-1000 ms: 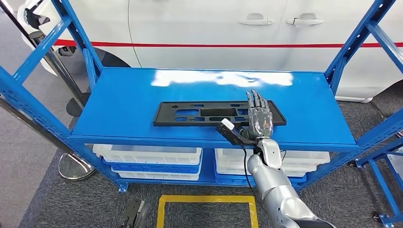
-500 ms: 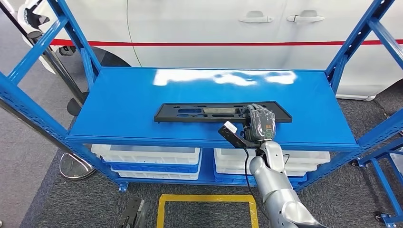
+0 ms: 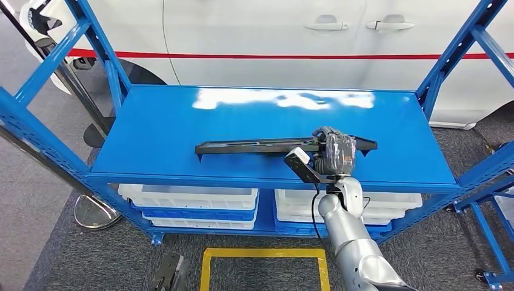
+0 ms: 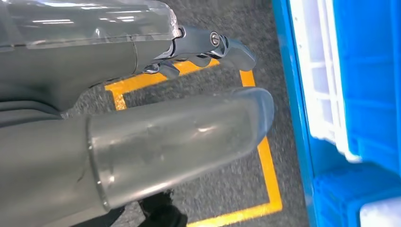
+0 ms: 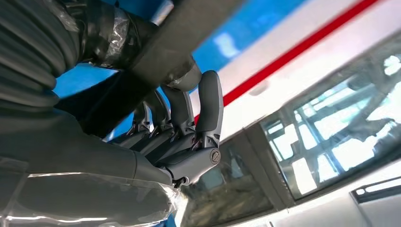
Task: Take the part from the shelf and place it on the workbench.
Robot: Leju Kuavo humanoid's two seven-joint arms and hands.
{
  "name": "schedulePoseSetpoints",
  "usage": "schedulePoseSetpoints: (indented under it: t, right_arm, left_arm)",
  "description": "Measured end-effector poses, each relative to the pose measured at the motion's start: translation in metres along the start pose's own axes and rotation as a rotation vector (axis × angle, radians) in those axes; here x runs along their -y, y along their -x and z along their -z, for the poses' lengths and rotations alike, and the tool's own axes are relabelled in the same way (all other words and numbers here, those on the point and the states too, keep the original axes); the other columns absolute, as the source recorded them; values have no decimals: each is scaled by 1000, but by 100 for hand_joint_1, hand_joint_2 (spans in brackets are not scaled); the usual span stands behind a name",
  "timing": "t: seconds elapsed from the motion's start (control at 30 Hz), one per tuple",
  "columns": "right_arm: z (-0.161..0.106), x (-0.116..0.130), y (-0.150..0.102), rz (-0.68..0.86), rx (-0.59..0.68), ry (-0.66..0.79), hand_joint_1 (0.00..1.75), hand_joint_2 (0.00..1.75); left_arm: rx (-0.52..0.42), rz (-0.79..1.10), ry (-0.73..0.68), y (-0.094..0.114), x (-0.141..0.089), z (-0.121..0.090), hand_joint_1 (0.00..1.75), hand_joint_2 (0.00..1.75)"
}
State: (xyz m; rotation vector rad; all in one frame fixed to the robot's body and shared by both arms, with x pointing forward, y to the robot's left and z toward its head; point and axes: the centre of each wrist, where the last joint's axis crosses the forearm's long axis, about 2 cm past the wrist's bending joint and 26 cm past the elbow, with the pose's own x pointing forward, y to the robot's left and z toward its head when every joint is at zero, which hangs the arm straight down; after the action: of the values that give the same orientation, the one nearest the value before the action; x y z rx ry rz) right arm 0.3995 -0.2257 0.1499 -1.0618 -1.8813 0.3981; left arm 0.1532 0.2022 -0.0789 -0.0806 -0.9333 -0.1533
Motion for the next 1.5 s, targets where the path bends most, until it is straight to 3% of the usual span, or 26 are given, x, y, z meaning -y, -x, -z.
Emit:
schedulePoseSetpoints:
  t: [0.17,0.5,0.6,0.73,0.97,1.2,1.5]
  right_arm:
    - [16,7,-31,90,-6,56,175,175]
    - [22,13,-53,142,118,85,175,175]
    - [36,25,-80,200,180,107,175,175]
    - [49,40,-115,249,272,105,175,175]
    - [55,48,-167,306,445,41,175,175]
    - [57,50,-201,402,558,-37,175,175]
    - [35,54,-230,541,661,-107,175,175]
  left_arm:
    - [1,0,-9,0,0,0,0,0]
    - [2,-2,-26,1,0,-1,0,0]
    - [10,-2,-47,1,-1,-1,0,0]
    - [16,28,-98,2,-2,-2,0,175]
    - [36,133,-163,3,-4,-3,0,175]
    - [36,18,-26,14,5,-11,0,175]
    - [25,-42,70,28,14,-22,0,175]
